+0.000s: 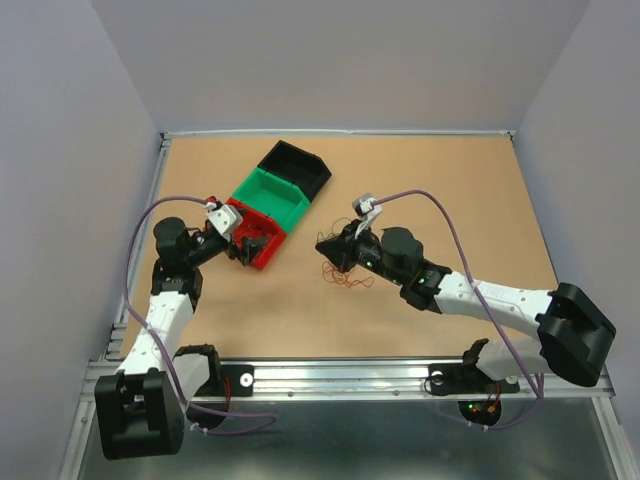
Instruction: Untangle the cables
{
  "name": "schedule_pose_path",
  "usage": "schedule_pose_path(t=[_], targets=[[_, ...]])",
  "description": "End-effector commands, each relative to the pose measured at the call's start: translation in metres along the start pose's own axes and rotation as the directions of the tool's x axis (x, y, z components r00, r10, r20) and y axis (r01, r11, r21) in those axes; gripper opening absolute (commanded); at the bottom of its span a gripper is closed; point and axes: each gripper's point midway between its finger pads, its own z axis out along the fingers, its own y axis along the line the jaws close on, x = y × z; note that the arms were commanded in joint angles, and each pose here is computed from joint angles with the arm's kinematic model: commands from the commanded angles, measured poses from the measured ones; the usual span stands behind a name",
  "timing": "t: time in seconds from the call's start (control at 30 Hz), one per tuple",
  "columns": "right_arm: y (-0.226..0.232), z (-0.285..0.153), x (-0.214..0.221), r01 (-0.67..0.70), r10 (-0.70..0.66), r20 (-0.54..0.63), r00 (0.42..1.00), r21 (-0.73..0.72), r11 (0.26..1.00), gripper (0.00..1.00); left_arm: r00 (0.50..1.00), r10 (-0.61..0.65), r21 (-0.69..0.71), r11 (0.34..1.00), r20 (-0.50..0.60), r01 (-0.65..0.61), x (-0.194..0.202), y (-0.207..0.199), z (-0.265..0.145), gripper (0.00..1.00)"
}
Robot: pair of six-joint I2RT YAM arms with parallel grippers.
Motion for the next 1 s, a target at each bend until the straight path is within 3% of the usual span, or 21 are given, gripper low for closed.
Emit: schedule_pose_path(t=[0.0, 0.13, 0.27, 0.63, 0.97], targets=[[0.056, -0.013, -0.015, 0.112, -0.099, 0.062, 0.993, -0.274, 0.955, 0.01, 0.973, 0.212, 0.163, 0.961, 0.091, -0.224, -0.042, -0.015, 0.003, 0.95], [0.093, -0.029, -0.021, 0.161, -0.134, 0.095, 0.986, -0.415, 0.895, 0.01, 0.926, 0.337, 0.142, 0.922, 0.17, -0.361, -0.054, -0.039, -0.008, 0.99], [0.115, -0.043, -0.029, 0.163, -0.124, 0.113, 0.986, -0.482, 0.861, 0.01, 0.893, 0.388, 0.228, 0.87, 0.228, -0.437, -0.047, -0.074, -0.008, 0.99], [0.132, -0.074, -0.06, 0.172, -0.082, 0.19, 0.978, -0.524, 0.835, 0.01, 0.889, 0.374, 0.421, 0.785, 0.263, -0.455, -0.02, -0.113, 0.01, 0.94], [0.129, -0.072, -0.062, 0.161, -0.07, 0.196, 0.978, -0.503, 0.849, 0.01, 0.918, 0.322, 0.555, 0.731, 0.232, -0.397, 0.0, -0.145, 0.031, 0.86]])
